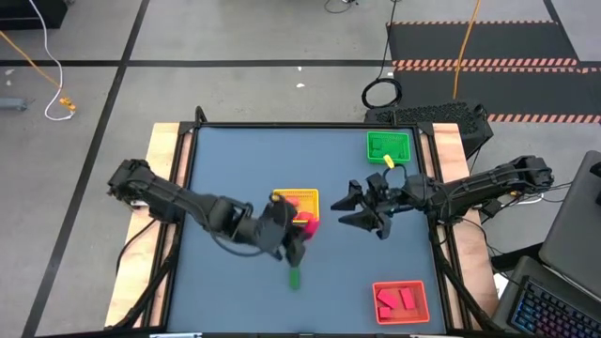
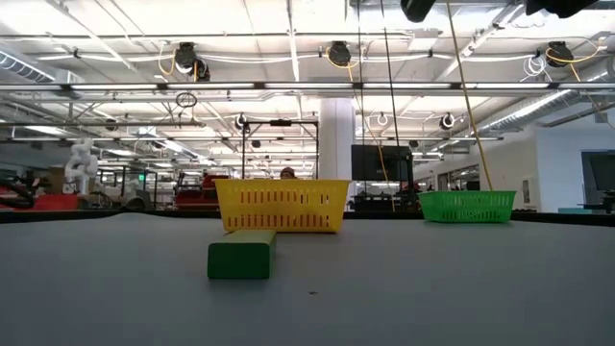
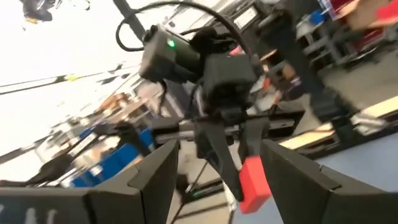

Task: Sort & place blocks by color
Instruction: Put the red block into the orange basket

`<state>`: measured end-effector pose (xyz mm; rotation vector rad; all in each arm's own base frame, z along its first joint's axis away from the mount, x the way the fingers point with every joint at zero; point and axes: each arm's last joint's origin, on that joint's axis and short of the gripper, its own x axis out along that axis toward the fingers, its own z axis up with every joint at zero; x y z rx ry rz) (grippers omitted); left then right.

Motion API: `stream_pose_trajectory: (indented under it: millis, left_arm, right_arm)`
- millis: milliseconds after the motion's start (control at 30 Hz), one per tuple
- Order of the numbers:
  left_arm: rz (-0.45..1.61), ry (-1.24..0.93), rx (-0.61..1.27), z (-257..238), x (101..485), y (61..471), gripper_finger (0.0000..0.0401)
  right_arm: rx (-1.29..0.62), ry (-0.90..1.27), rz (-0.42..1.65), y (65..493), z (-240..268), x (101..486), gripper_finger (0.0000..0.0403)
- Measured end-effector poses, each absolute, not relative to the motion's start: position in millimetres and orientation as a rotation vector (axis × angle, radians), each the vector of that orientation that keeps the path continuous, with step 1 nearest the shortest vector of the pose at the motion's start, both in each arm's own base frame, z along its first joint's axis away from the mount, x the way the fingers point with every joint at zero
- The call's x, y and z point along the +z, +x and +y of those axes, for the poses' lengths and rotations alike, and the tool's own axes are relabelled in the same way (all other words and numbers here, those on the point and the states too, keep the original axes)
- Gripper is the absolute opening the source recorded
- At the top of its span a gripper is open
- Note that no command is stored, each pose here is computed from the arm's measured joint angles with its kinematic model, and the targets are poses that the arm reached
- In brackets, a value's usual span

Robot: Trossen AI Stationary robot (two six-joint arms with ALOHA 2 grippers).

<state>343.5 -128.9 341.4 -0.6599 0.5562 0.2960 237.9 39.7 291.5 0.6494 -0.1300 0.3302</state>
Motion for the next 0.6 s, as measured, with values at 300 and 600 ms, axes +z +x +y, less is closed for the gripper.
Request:
stream_pose_trajectory:
  millis: [300,600]
  left_arm:
    - [0.433,-0.59,0.318,-93.5,347.6,365.1,0.0057]
    - [0.343,-0.566,0.296,-77.6,356.6,373.5,0.0057]
  right_arm:
    - [0.24,0.65,-0.177,238.2,36.8,293.0,0.0221]
    - [0.132,0.626,-0.192,239.0,32.5,291.5,0.0221]
